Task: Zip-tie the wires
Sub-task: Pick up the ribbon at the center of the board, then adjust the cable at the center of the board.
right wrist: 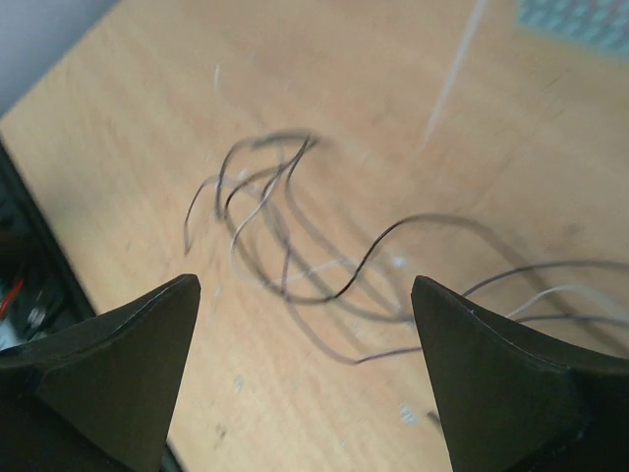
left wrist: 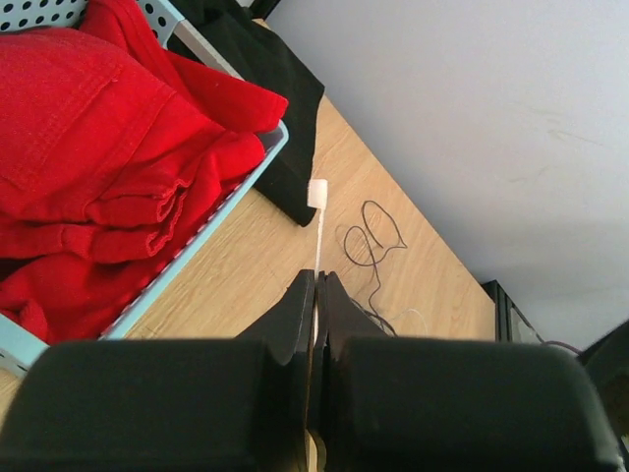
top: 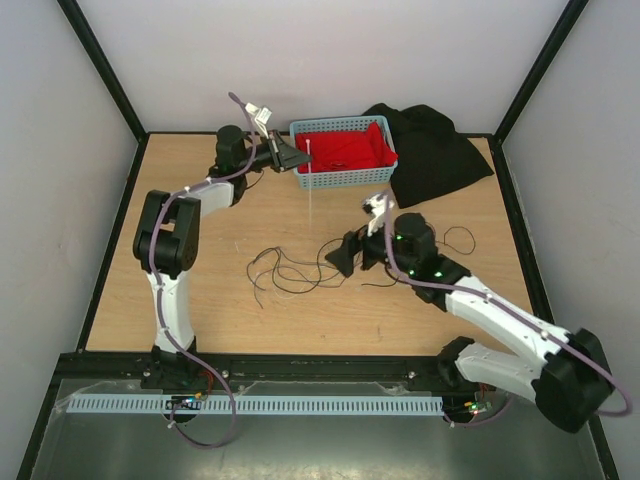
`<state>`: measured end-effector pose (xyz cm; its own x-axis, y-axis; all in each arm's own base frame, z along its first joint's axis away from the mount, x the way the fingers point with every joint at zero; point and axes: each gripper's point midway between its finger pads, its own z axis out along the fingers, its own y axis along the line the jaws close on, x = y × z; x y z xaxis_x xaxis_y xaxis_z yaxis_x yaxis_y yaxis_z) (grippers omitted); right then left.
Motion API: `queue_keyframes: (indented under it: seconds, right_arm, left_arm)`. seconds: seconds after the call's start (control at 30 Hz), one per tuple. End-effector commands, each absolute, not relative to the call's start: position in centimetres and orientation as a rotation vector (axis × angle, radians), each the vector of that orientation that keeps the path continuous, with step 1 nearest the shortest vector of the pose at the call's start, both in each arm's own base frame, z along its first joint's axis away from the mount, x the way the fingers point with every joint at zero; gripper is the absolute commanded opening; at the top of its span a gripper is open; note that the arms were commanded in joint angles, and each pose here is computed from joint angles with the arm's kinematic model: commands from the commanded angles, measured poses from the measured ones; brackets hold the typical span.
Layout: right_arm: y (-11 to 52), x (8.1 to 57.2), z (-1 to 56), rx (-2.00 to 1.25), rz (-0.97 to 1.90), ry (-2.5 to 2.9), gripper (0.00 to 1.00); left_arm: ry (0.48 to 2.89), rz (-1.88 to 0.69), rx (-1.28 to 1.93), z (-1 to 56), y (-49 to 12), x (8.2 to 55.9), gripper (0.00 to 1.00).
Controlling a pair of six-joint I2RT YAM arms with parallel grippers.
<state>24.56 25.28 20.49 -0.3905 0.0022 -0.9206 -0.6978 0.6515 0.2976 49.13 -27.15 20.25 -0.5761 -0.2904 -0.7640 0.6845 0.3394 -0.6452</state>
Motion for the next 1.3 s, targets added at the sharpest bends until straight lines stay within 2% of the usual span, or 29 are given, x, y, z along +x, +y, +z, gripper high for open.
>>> queue_keyframes:
  seconds: [0.0, 0.2, 0.53, 0.97, 1.27]
  right_arm:
    - [28.6, 20.2, 16.6, -0.685, 1.038, 1.987, 0.99]
    - [31.5, 16.4, 11.3, -0.8, 1.067, 2.134, 0.99]
    - [33.9, 14.7, 5.6, -0.908, 1.004, 2.285, 0.99]
    - [36.5, 18.1, 2.3, -1.02, 0.828, 2.291, 0.99]
    - [40.3, 22.4, 0.4, -1.127, 0.703, 2.244, 0.99]
  left_arm:
    - [1.644, -1.327, 0.405, 20.9, -26.9, 50.7, 0.0]
    - [1.683, -1.315, 0.385, 18.5, -26.0, 51.3, 0.0]
    - [1.719, -1.32, 0.373, 16.9, -25.3, 50.7, 0.0]
    - [1.741, -1.313, 0.36, 15.5, -24.3, 50.0, 0.0]
    - [1.759, -1.307, 0.348, 14.3, -23.5, 49.8, 0.0]
